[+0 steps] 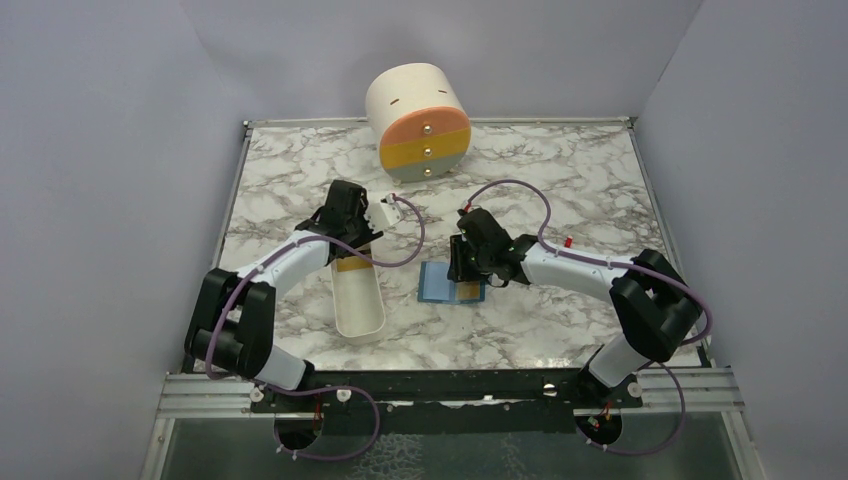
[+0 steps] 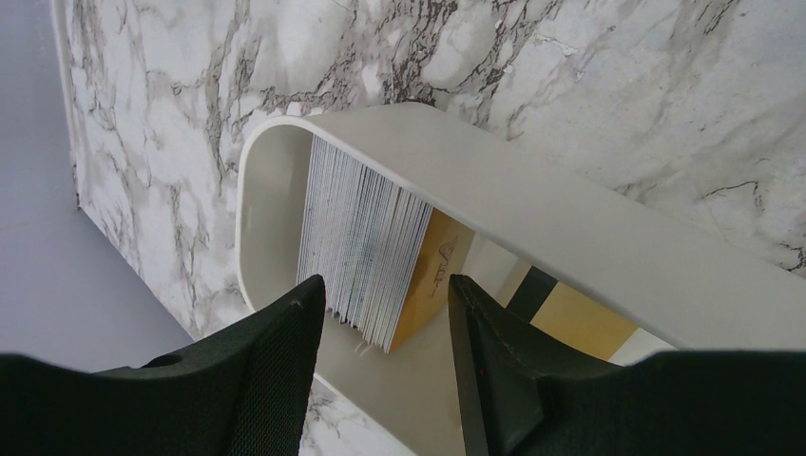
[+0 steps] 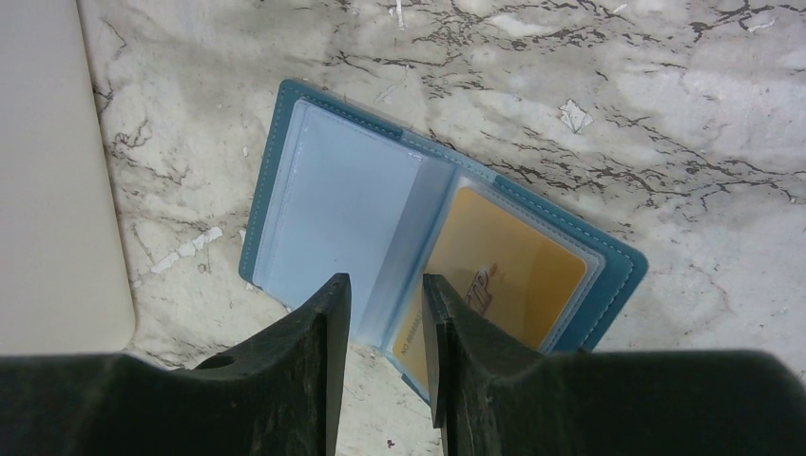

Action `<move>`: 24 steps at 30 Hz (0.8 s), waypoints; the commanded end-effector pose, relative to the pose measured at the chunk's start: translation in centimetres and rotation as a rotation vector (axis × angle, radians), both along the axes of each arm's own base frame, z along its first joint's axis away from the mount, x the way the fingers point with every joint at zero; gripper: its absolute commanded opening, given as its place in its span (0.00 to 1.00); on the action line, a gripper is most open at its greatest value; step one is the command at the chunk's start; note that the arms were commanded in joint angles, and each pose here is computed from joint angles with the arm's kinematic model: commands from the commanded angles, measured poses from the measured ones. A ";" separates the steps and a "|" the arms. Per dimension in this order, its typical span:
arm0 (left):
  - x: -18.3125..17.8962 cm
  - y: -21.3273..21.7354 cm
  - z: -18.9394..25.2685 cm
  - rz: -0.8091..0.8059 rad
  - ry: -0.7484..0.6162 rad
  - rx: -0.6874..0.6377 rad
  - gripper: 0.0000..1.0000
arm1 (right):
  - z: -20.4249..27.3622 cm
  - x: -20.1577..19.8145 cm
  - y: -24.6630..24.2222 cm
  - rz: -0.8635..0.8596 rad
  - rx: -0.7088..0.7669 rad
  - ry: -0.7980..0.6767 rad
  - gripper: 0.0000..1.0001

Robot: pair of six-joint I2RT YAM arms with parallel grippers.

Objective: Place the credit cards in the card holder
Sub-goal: Pick up the credit card from the storage box.

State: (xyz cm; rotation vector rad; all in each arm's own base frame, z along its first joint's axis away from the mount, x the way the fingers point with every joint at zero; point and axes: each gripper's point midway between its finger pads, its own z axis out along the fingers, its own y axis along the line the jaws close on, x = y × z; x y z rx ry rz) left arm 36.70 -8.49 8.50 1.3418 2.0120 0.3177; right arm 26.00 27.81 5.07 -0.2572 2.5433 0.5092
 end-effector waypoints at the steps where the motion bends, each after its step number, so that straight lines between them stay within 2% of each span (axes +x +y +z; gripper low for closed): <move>1: 0.7 -0.2 0.0 -0.021 -0.018 -0.002 0.53 | 0.4 0.7 0.4 0.007 0.009 -0.023 0.34; 24: 1.4 0.8 -1.1 0.004 -0.025 0.059 0.53 | 1.2 0.6 0.0 -0.010 0.013 -0.033 0.34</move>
